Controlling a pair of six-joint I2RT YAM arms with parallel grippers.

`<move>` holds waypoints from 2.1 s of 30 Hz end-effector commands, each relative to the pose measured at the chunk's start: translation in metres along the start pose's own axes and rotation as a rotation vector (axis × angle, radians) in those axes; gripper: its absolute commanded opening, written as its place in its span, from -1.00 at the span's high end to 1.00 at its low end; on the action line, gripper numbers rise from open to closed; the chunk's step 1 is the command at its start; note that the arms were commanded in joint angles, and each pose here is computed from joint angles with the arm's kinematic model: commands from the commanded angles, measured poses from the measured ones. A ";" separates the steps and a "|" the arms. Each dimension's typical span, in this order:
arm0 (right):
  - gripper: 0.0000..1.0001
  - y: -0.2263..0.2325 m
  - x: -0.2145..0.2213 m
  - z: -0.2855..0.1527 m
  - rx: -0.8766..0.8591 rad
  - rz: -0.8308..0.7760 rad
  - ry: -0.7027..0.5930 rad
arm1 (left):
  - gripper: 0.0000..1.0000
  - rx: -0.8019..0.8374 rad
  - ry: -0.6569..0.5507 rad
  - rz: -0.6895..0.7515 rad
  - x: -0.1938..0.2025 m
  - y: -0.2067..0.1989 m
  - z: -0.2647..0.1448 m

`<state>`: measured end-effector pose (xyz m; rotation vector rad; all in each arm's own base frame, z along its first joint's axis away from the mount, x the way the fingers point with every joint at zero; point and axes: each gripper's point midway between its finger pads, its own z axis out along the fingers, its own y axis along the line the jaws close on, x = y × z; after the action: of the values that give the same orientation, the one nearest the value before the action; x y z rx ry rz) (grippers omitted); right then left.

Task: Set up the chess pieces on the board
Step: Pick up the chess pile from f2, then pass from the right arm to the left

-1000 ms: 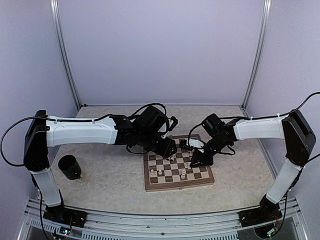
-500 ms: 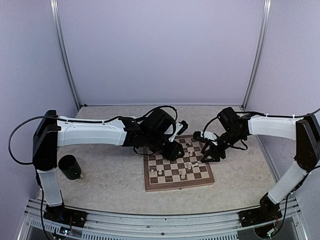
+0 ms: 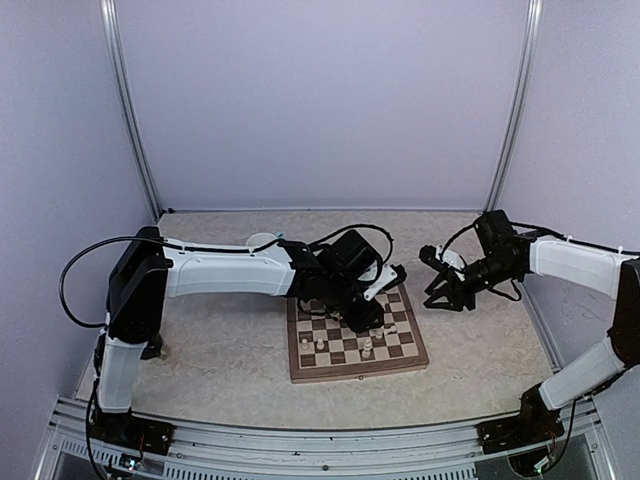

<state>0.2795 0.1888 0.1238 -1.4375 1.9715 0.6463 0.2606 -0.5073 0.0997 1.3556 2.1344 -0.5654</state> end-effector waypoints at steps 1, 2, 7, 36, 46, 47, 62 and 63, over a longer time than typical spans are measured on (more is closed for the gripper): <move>0.26 -0.004 -0.006 -0.010 0.025 -0.046 -0.064 | 0.18 0.033 0.044 0.078 0.008 -0.010 0.008; 0.26 -0.004 -0.006 -0.010 0.024 -0.045 -0.068 | 0.18 0.032 0.048 0.087 0.010 -0.011 0.010; 0.26 -0.003 -0.002 -0.007 0.003 -0.027 -0.059 | 0.16 0.020 0.061 0.119 0.010 -0.012 0.018; 0.25 -0.032 -0.043 -0.024 -0.014 0.236 -0.184 | 1.00 0.021 -0.240 0.174 -0.059 -0.026 -0.056; -0.05 -0.001 -0.071 -0.028 -0.417 0.441 -0.323 | 1.00 0.010 -0.330 0.215 -0.074 -0.043 -0.095; -0.06 0.001 -0.071 -0.028 -0.435 0.446 -0.326 | 1.00 0.012 -0.333 0.217 -0.075 -0.045 -0.096; -0.02 0.034 -0.081 -0.033 -0.653 0.449 -0.405 | 1.00 0.016 -0.311 0.226 -0.078 -0.053 -0.086; -0.01 0.035 -0.082 -0.033 -0.657 0.445 -0.403 | 1.00 0.015 -0.310 0.227 -0.079 -0.052 -0.086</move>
<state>0.2656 0.2237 0.1970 -1.0547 1.8754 1.7030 0.2212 -0.5218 0.2150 1.3881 1.7256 -0.6602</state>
